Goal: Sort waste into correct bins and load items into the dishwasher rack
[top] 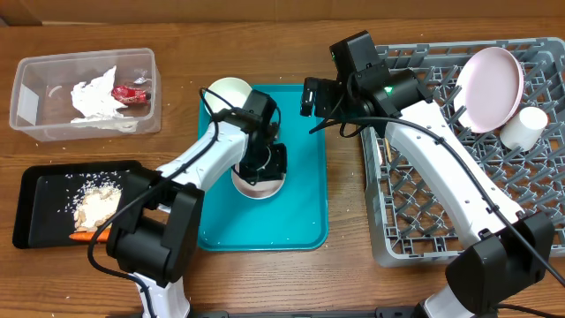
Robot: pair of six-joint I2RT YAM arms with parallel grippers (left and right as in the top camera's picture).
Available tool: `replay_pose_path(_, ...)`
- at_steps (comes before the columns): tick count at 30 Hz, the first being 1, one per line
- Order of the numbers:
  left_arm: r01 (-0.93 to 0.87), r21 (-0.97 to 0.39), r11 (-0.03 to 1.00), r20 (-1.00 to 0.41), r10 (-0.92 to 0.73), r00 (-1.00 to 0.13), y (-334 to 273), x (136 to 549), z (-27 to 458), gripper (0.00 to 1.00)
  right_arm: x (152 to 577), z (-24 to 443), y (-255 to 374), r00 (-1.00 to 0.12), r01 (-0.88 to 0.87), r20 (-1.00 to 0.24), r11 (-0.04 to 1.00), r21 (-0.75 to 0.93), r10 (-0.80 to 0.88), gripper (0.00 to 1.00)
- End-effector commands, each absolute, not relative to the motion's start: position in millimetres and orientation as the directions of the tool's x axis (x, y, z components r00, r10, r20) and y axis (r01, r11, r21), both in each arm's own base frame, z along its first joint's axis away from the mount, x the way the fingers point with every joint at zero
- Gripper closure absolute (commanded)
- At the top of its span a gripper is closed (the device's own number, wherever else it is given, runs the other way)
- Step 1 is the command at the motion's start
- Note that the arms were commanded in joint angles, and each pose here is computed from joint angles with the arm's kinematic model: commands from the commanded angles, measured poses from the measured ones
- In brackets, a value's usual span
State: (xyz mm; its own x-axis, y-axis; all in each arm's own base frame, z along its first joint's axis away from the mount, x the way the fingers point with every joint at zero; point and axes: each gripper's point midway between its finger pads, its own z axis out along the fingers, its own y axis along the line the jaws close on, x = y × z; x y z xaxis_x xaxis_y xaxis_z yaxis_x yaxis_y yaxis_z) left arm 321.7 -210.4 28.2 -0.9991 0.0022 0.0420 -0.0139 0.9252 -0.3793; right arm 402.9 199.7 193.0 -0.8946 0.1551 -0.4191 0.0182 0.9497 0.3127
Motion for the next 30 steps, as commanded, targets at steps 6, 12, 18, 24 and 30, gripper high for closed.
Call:
replay_pose_path(6, 0.020, -0.322, 0.947, -0.056, 0.002, -0.998, -194, 359, 91, 0.96, 405, 193, 198, -0.891, 0.027, -0.424, 0.951, 0.309, 0.163, 0.00)
replay_pose_path(12, -0.170, -0.139, 0.976, -0.121, -0.187, -0.975, -118, 386, 142, 0.96, 405, 193, 198, -0.891, 0.027, -0.424, 0.951, 0.309, 0.163, 0.00)
replay_pose_path(18, -0.489, -0.018, 0.872, -0.126, -0.487, -0.864, -10, 386, 169, 0.93, 405, 193, 198, -0.891, 0.027, -0.424, 0.951, 0.309, 0.163, 0.00)
replay_pose_path(24, -0.647, -0.041, 0.761, -0.037, -0.649, -0.760, 51, 368, 167, 0.00, 406, 196, 204, -0.890, 0.023, -0.421, 0.938, 0.346, 0.177, 0.00)
replay_pose_path(30, -0.722, -0.028, 0.691, -0.010, -0.723, -0.691, 86, 354, 167, 0.00, 385, 211, 260, -0.937, -0.120, -0.337, 0.817, 0.564, 0.095, 0.00)
